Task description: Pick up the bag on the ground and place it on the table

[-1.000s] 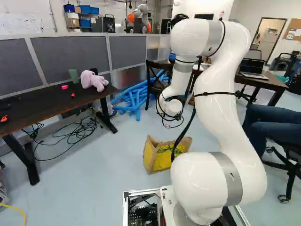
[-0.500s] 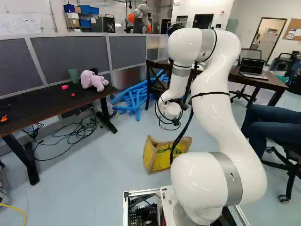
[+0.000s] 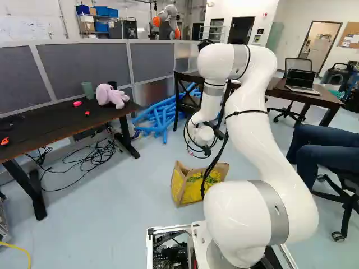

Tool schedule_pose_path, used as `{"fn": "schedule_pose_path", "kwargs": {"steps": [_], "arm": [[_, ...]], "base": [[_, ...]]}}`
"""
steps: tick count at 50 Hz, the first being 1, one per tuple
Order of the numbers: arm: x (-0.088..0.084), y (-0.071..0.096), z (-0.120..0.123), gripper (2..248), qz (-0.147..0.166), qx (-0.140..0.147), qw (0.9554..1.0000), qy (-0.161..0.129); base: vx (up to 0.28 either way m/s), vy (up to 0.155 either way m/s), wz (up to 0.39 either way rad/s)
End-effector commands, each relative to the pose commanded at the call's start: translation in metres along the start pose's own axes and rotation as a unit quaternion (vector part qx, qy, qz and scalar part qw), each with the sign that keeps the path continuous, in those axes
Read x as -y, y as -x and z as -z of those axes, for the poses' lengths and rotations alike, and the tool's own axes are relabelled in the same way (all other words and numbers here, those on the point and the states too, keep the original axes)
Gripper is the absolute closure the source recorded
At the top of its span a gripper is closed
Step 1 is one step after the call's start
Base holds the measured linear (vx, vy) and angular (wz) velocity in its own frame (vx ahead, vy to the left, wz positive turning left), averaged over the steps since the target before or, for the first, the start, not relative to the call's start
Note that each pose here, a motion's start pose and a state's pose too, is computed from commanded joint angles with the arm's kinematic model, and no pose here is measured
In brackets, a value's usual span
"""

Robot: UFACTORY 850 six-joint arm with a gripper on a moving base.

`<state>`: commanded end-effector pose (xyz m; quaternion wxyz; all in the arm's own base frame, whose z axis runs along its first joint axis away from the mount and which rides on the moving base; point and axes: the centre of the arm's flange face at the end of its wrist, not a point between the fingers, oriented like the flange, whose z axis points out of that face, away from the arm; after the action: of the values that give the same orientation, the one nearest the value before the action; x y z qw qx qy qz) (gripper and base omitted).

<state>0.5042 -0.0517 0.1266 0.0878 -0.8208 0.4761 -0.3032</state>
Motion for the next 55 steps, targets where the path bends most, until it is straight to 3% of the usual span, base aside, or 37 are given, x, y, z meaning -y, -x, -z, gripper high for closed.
{"fn": "schedule_pose_path", "kwargs": {"steps": [12, 55], "arm": [[-0.005, 0.006, -0.014, 3, -0.046, 0.005, 0.9989, 0.007], [-0.029, 0.015, -0.077, 3, -0.060, 0.025, 0.9969, 0.044]], "base": [[0.000, 0.000, 0.000], [0.000, 0.000, 0.000]]}}
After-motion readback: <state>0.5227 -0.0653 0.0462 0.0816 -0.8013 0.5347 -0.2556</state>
